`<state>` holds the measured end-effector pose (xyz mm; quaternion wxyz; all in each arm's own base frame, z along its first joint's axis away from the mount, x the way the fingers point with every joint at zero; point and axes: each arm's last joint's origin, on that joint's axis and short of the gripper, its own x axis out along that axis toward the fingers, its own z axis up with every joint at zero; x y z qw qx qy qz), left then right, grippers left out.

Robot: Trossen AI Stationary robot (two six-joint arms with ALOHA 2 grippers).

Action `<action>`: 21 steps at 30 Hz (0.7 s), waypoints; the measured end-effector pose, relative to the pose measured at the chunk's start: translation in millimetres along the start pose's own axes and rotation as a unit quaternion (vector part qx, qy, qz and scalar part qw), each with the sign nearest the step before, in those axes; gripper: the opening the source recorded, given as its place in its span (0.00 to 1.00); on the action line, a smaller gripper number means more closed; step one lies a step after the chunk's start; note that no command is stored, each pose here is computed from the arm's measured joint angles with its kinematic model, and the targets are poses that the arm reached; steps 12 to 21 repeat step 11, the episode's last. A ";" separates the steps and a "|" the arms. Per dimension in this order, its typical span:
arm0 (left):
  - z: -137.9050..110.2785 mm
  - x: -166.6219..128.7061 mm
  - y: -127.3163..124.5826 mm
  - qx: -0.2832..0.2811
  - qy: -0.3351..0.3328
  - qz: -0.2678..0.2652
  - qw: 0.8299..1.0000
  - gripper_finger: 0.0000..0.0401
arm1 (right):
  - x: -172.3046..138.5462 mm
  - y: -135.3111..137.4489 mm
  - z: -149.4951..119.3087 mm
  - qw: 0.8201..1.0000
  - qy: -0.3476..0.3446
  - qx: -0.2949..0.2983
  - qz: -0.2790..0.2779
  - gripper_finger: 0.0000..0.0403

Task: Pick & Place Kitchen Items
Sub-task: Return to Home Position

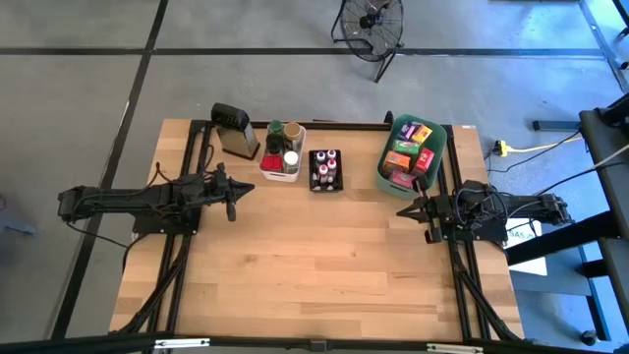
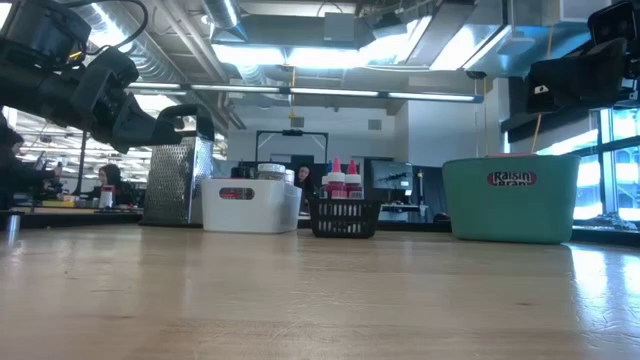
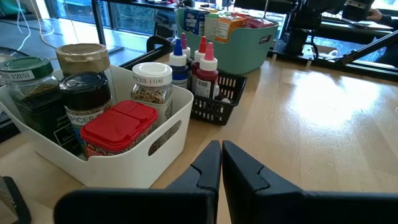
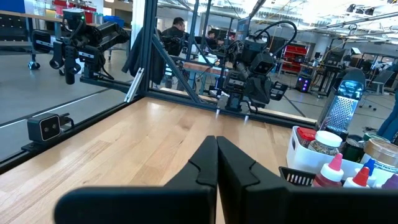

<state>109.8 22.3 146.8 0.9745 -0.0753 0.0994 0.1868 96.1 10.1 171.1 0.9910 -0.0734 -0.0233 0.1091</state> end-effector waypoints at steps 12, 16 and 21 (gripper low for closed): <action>0.0 0.0 0.0 0.000 0.000 0.000 1.000 0.02 | 0.0 0.0 0.0 1.000 0.000 0.000 0.000 0.00; 0.0 0.0 0.0 0.000 0.000 0.000 1.000 0.02 | 0.0 0.0 0.0 1.000 0.000 0.000 0.000 0.00; 0.0 0.0 0.0 0.000 0.000 0.000 1.000 0.02 | 0.0 0.0 0.0 1.000 0.000 0.000 0.000 0.00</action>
